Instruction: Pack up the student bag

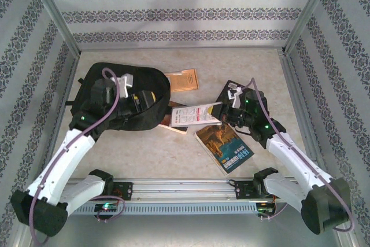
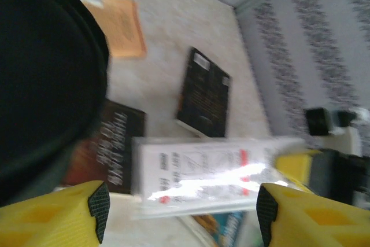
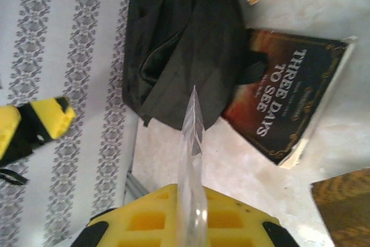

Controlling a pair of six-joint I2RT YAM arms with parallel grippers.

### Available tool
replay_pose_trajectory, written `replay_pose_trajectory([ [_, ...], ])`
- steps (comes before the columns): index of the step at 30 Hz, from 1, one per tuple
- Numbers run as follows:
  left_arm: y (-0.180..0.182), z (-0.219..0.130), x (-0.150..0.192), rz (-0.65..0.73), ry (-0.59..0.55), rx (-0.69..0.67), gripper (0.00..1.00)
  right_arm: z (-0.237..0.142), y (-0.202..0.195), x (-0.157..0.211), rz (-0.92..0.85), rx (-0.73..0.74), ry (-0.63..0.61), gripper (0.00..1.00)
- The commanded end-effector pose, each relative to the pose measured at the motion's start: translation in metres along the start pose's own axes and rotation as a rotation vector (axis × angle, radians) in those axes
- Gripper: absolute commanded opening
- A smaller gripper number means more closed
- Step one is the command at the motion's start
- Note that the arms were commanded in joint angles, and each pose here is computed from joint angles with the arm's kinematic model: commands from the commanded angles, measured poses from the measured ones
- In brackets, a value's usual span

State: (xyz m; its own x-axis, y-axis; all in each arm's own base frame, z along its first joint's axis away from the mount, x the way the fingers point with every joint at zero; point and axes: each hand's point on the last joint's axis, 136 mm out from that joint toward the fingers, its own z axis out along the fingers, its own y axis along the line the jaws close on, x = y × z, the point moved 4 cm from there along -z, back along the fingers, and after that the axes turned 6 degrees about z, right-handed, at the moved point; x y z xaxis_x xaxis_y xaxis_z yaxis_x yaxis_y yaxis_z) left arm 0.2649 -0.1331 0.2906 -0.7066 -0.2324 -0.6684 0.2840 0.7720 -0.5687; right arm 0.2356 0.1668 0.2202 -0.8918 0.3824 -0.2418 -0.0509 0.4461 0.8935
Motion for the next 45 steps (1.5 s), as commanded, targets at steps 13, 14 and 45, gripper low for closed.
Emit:
replay_pose_trajectory([
  [13,0.036,0.098,-0.022,0.46,0.32,-0.432,0.77,-0.008,-0.013,-0.01,-0.075,0.128,-0.072,0.07],
  [14,0.036,0.102,-0.02,0.471,0.337,-0.432,0.77,-0.007,-0.014,-0.01,-0.075,0.128,-0.068,0.07],
  [45,0.055,0.128,0.001,0.569,0.51,-0.489,0.0,-0.004,-0.018,-0.014,-0.075,0.141,-0.073,0.07],
])
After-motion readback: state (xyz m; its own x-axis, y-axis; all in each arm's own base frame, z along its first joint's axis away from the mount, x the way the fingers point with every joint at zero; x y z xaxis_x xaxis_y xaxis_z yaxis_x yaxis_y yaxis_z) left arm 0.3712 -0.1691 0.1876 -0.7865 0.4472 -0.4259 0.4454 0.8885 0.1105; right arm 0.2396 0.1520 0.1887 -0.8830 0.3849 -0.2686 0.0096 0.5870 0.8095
